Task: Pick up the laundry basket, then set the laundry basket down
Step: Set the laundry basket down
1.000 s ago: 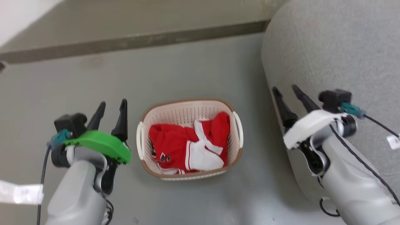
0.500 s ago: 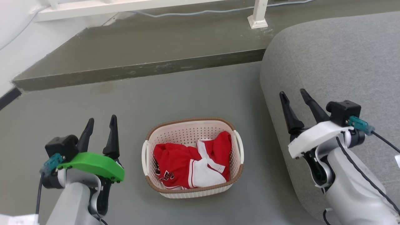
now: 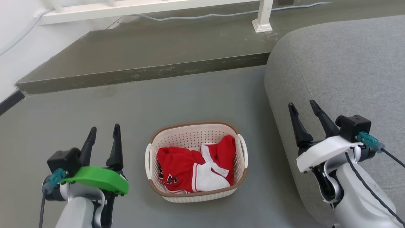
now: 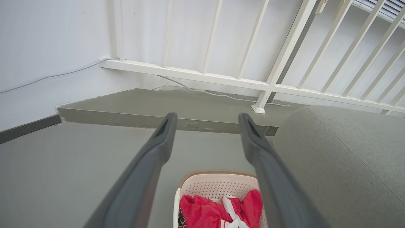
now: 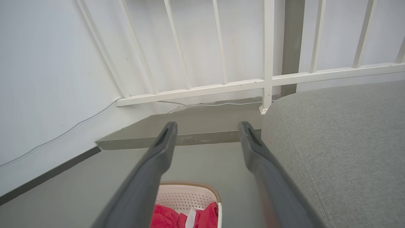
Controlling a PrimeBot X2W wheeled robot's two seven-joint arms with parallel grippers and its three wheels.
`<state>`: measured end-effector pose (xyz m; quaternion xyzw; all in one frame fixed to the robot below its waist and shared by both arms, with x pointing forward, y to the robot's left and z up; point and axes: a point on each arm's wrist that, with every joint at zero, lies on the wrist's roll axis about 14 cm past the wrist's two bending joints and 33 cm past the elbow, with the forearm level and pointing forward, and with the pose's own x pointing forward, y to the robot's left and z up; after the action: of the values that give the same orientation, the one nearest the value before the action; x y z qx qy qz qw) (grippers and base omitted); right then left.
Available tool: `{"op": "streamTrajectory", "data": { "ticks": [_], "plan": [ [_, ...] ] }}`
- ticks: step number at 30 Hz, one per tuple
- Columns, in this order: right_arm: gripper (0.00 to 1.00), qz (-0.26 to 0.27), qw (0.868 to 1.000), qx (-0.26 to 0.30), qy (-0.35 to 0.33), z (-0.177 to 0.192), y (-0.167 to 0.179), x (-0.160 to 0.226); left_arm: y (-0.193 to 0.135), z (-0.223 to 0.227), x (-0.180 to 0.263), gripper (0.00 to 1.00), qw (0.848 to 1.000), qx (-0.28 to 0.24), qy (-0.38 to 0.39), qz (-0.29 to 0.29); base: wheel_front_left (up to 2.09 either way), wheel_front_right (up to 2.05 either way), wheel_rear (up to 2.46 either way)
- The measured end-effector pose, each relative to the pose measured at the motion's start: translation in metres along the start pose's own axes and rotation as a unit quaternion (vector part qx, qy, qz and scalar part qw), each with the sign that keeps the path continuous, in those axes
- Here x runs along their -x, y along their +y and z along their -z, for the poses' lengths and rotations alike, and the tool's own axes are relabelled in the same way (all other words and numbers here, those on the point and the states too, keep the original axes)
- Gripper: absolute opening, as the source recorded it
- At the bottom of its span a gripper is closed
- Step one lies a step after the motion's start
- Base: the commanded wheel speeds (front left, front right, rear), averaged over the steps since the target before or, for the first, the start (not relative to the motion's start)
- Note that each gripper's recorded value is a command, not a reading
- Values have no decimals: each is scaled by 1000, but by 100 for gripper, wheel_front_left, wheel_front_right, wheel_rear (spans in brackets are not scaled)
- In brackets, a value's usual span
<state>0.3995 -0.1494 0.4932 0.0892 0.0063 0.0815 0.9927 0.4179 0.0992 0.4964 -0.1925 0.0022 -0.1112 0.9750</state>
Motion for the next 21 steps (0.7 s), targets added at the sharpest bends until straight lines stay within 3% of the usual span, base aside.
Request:
{"op": "streamTrajectory", "data": {
  "ticks": [21],
  "plan": [
    [100, -3, 1000, 2, 2, 7, 7, 11, 4, 4, 16, 100, 1000, -5, 1, -11, 0, 0, 0]
  ]
}}
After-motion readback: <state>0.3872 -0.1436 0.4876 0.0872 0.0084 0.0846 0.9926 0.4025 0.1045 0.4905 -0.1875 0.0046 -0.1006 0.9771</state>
